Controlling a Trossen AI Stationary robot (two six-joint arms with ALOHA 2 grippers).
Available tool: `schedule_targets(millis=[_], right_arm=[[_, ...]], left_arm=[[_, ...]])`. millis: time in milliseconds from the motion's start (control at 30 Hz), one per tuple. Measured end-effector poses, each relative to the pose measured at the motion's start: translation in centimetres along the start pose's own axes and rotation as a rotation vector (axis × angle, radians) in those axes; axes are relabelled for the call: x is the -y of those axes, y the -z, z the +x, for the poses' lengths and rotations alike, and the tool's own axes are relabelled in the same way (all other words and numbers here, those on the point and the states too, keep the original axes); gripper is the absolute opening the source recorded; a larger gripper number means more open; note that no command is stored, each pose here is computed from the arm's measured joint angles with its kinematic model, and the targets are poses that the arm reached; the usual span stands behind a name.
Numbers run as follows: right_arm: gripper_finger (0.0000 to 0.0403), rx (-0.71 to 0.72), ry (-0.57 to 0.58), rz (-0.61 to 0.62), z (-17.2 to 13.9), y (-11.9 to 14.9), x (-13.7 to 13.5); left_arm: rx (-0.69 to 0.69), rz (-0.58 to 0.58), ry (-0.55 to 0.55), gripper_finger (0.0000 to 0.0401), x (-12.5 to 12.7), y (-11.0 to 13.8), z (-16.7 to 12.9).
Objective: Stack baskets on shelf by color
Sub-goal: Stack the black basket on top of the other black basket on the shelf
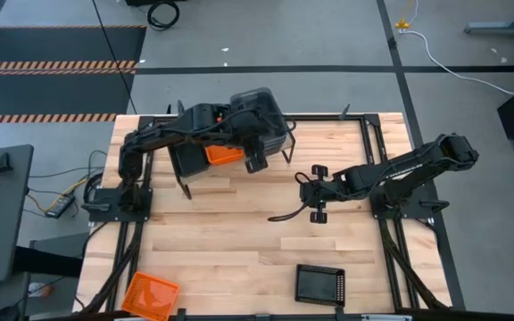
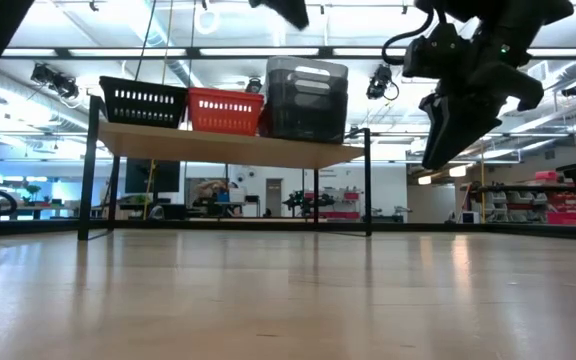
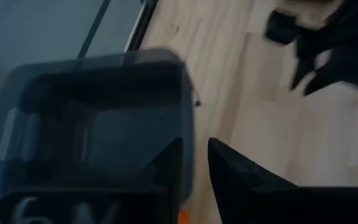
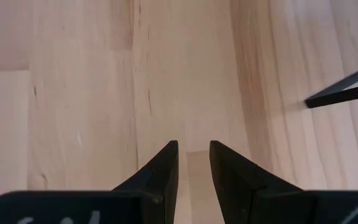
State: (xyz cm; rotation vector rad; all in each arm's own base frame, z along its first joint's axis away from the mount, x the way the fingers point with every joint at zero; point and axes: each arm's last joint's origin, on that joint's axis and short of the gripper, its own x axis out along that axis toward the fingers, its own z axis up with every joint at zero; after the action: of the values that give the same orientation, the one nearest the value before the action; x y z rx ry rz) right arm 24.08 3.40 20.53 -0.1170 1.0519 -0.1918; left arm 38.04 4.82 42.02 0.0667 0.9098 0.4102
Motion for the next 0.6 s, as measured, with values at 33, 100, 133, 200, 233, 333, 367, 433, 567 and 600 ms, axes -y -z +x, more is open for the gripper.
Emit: schedule_targets(millis=[33, 100, 133, 200, 233, 333, 367, 433, 567, 600], right_arm=[[0.0099, -0.001, 0.002, 0.001, 0.0, 0.0, 0.1], [0.0099, -0.002, 0.001, -0.003, 0.1, 0.0, 0.2], [0.0099, -0.003, 0.002, -0.012, 0.1, 0.0, 0.2], [0.0099, -0.004, 0.002, -0.026, 0.1, 0.0, 0.3], [0.0099, -0.003, 0.002, -0.037, 0.1, 0.0, 0.3], [0.0099, 0.005, 0.0, -0.087, 0.1, -0.1, 0.3], [0.0099, 0.014, -0.005, -0.099, 0.1, -0.2, 0.2], [0.0099, 0.023, -0.025, -0.113, 0.1, -0.3, 0.2], [0.0099, 0.023, -0.103, -0.094, 0.1, -0.3, -0.1], [0.0099, 0.021, -0.129, -0.087, 0.0, -0.3, -0.3]], left_arm=[[0.016, 0.002, 0.008, 0.008, 0.4, -0.1, -0.5], [0.027, 0.016, 0.026, 0.008, 1.3, 0.0, -1.2], [0.026, 0.018, 0.038, 0.008, 1.9, 0.1, -1.4], [0.026, 0.02, 0.062, 0.008, 3.3, 0.3, -1.9], [0.018, 0.03, 0.075, 0.008, 4.1, 0.5, -2.2], [-0.028, 0.055, 0.111, 0.008, 6.5, 1.5, -3.1], [-0.044, 0.06, 0.121, 0.008, 7.5, 1.9, -3.1], [-0.075, 0.079, 0.14, 0.0079, 9.5, 2.7, -3.0], [-0.136, 0.137, 0.146, 0.0079, 13.2, 4.8, -2.6], [-0.154, 0.158, 0.136, 0.0079, 14.2, 5.5, -2.4]])
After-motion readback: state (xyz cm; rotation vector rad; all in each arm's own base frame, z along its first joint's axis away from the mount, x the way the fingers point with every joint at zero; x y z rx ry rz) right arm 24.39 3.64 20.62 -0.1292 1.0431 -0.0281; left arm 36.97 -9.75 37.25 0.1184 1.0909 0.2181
